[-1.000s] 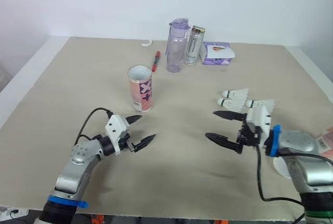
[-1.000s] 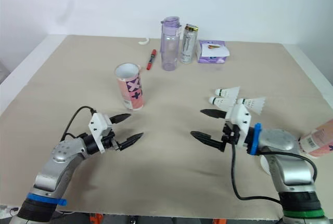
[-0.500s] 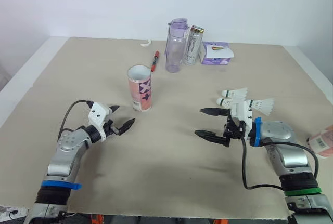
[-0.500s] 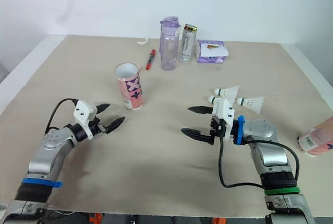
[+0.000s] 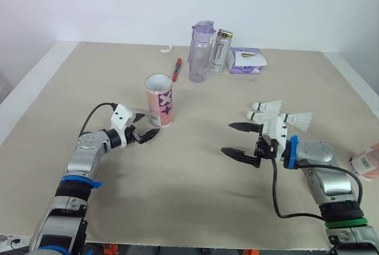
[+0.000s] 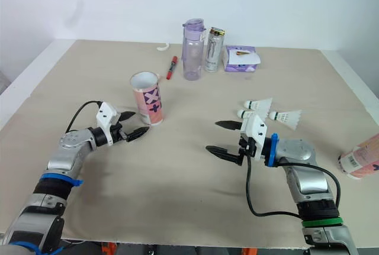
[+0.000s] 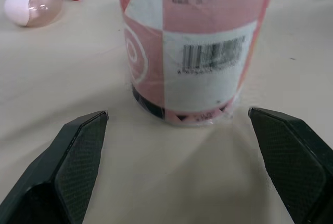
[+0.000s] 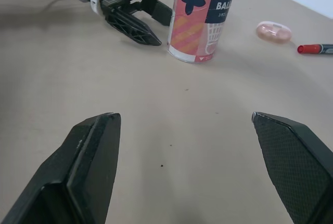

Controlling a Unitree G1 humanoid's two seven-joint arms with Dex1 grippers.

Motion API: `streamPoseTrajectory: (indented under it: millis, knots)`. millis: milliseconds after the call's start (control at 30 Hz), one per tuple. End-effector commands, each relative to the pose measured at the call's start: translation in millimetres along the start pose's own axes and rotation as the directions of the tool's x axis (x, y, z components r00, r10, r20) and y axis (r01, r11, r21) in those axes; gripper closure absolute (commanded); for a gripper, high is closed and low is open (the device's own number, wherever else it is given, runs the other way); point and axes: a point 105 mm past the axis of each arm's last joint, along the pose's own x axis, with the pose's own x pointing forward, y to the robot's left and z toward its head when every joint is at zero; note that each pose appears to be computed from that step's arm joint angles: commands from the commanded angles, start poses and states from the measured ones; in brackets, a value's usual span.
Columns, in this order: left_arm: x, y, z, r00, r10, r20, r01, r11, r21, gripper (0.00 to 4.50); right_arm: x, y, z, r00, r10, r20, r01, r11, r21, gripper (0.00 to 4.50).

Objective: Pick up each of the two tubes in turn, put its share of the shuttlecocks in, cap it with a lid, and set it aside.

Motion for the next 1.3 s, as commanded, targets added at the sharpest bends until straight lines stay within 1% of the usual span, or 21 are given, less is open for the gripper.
streamPoseTrajectory:
  millis: [33, 367, 733, 1067, 1100, 1167, 1200, 1233, 1300]
  knots:
    - [13.9, 3.9, 10.9, 0.999, -0.032, 0.01, 0.032, 0.998, 0.056, 0.0, -3.2, -2.2, 13.0, 1.0, -0.02, 0.013, 0.021, 0.998, -0.056, 0.16]
    - [37.8, 8.3, 17.2, 0.998, -0.057, 0.003, 0.056, 0.995, 0.077, 0.0, -5.3, -0.4, 13.9, 0.999, -0.043, 0.005, 0.043, 0.998, -0.055, 0.16]
    - [53.2, 9.7, 34.7, 0.997, -0.048, 0.064, 0.043, 0.996, 0.08, 0.0, -8.4, 2.0, 15.4, 0.998, -0.064, -0.002, 0.064, 0.996, -0.057, 0.16]
    - [58.6, 0.7, 21.8, 0.997, -0.068, 0.036, 0.066, 0.995, 0.073, 0.0, -13.2, 7.4, 17.1, 0.997, -0.08, -0.01, 0.08, 0.995, -0.056, 0.16]
    - [58.8, 1.0, 20.9, 0.997, -0.064, 0.035, 0.061, 0.996, 0.068, 0.39, -13.4, 7.7, 17.2, 0.997, -0.082, -0.011, 0.081, 0.995, -0.056, 0.0]
    - [59.2, 2.1, 22.5, 0.997, -0.053, 0.048, 0.05, 0.997, 0.065, 0.59, -14.3, 8.2, 17.5, 0.996, -0.085, -0.014, 0.084, 0.995, -0.058, 0.0]
    - [59.4, 3.1, 23.4, 0.998, -0.045, 0.054, 0.042, 0.997, 0.061, 1.04, -14.8, 8.3, 17.5, 0.996, -0.087, -0.016, 0.086, 0.995, -0.058, 0.0]
    - [59.5, 4.1, 23.9, 0.998, -0.039, 0.057, 0.036, 0.998, 0.055, 1.28, -15.4, 8.6, 17.3, 0.996, -0.089, -0.019, 0.087, 0.994, -0.059, 0.0]
    - [59.7, 5.1, 24.3, 0.998, -0.034, 0.06, 0.031, 0.999, 0.041, 1.28, -16.2, 9.2, 17.3, 0.996, -0.09, -0.021, 0.089, 0.994, -0.059, 0.0]
